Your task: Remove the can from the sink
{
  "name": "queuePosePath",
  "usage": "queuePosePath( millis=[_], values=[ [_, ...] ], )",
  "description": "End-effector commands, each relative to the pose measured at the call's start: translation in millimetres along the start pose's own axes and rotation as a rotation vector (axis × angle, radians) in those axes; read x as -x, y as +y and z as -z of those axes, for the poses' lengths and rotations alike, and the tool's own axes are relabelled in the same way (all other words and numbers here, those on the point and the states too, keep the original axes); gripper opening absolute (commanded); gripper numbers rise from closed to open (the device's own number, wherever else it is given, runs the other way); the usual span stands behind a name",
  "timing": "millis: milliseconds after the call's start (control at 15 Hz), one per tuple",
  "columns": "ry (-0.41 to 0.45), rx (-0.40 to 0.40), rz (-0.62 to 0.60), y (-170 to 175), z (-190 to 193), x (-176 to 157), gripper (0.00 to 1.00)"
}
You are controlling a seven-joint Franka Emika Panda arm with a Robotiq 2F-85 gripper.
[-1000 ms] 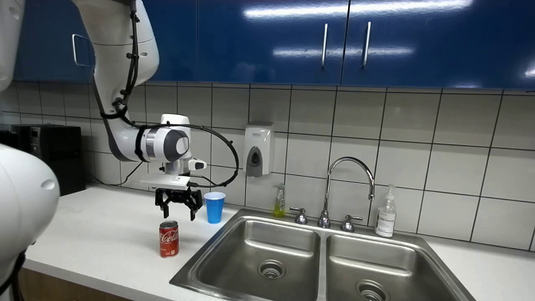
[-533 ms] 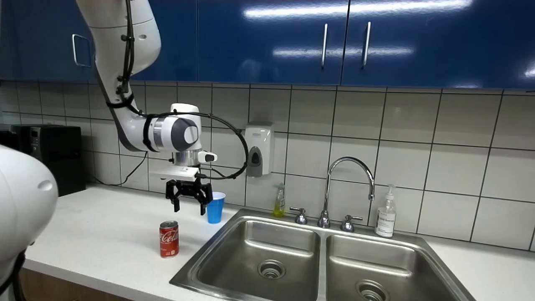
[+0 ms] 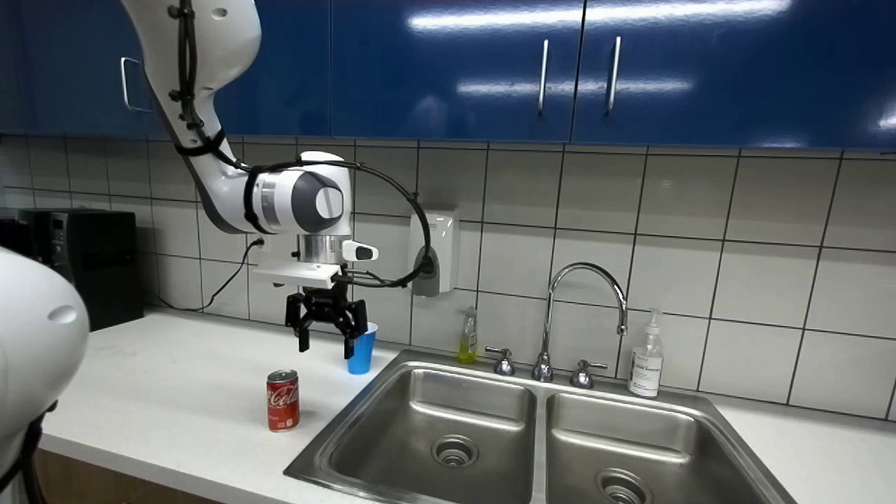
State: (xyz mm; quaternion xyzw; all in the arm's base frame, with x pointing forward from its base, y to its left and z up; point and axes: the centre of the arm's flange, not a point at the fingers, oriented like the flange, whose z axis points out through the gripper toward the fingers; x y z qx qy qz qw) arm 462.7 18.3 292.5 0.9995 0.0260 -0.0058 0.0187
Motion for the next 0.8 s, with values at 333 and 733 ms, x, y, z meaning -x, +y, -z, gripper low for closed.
queuePosePath(
  millis=[333, 733],
  values=[
    [-0.017, 0.008, -0.091, 36.9, 19.0, 28.8, 1.00],
    [-0.018, 0.007, -0.099, 38.6, 20.4, 33.0, 1.00]
  ],
)
